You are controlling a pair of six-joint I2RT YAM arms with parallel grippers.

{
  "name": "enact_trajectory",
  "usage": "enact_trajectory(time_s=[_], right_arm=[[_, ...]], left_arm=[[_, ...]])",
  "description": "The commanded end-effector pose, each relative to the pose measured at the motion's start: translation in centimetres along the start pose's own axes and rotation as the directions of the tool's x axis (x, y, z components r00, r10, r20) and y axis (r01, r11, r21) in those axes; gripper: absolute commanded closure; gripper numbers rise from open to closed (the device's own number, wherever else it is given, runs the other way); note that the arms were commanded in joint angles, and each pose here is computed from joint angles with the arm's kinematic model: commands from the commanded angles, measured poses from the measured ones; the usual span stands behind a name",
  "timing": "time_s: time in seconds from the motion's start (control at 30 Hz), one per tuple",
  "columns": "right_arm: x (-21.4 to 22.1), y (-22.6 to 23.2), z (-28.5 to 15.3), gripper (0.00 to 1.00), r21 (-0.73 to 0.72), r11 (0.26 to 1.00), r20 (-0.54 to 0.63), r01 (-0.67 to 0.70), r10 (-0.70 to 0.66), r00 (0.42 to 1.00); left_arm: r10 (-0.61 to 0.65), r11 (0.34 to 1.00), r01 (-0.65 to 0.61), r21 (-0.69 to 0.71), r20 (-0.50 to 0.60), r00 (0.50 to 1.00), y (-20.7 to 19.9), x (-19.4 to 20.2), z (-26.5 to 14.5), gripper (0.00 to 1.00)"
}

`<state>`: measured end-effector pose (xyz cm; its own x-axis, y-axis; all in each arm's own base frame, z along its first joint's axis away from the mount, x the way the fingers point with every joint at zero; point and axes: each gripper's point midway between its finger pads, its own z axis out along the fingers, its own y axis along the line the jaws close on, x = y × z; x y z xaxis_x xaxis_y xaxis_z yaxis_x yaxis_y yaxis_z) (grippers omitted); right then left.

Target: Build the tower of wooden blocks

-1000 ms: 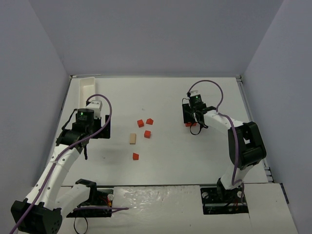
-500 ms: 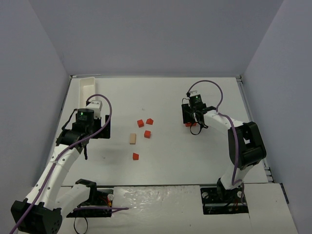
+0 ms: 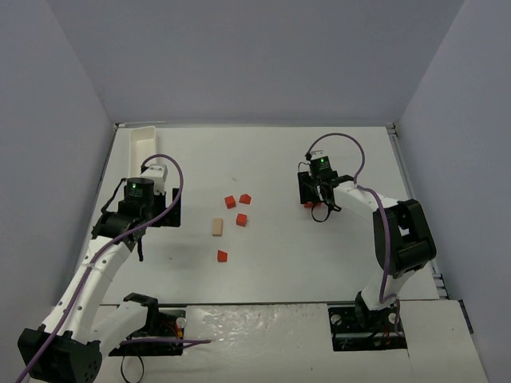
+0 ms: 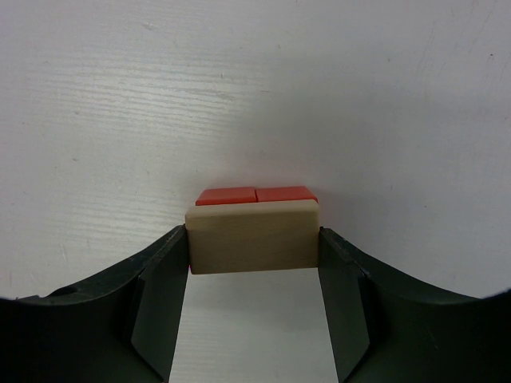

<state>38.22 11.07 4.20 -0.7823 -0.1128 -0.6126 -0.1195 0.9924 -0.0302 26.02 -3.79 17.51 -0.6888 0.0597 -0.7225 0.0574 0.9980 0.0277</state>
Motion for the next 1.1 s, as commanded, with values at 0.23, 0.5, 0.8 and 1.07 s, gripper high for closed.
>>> enact_trajectory(time_s=[0.23, 0.5, 0.8, 1.07], right_arm=[[-1.95, -0.27, -0.94, 0.61, 0.000, 1.000, 0.060, -0.017, 0.016, 0.998], [-1.89, -0.37, -0.77, 0.54, 0.004, 1.000, 0.056, -0.018, 0.017, 0.998], [-2.03, -0.54, -0.78, 0.49, 0.006, 1.000, 0.059, -0.019, 0.019, 0.998], [-2.21, -0.45, -0.85, 0.39, 0.000, 1.000, 0.062, -0.017, 0.017, 0.998]], left_arm=[[0.000, 1.000, -0.001, 0.004, 0.065, 0.998, -0.08, -2.04, -0.14, 0.05], [0.001, 1.000, -0.002, 0.005, 0.062, 0.998, -0.12, -2.00, -0.06, 0.05], [0.002, 1.000, -0.002, 0.006, 0.062, 0.998, -0.13, -2.01, -0.09, 0.05], [0.002, 1.000, -0.002, 0.005, 0.061, 0.998, -0.12, -1.98, -0.09, 0.05]])
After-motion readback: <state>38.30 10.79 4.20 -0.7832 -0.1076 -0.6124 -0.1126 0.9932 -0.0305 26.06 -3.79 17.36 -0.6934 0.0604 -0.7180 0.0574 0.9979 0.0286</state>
